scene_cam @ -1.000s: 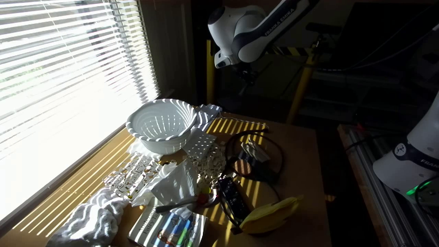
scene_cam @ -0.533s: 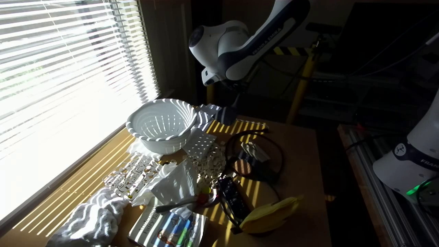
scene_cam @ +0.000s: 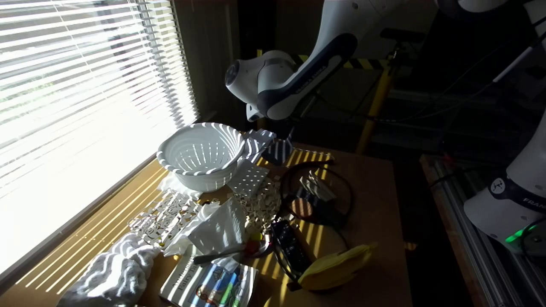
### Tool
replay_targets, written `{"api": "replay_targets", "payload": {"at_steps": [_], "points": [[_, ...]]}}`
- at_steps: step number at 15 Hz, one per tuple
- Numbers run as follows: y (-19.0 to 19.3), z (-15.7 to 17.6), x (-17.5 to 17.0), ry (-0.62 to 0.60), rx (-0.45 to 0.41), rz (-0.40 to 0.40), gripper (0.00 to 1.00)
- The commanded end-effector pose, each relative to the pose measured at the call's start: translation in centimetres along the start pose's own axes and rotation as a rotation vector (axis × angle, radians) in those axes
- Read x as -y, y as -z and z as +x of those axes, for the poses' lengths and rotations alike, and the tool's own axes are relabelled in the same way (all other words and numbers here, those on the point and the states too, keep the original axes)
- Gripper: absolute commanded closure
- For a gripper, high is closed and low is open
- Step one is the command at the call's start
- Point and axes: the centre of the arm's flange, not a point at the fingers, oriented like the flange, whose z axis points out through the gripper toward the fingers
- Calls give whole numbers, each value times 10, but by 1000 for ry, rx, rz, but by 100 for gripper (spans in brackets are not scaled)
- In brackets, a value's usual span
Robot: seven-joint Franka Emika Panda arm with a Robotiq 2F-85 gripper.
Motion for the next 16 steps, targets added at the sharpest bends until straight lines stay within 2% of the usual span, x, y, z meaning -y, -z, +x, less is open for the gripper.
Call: {"api": "replay_targets", "payload": {"at_steps": [1, 6, 10, 16], "points": [[-9, 20, -15, -108, 64, 6, 94], [-24, 32, -14, -173, 92, 23, 94], [-35, 28, -7, -173, 117, 41, 94], [-39, 32, 5, -167, 136, 27, 94]]}}
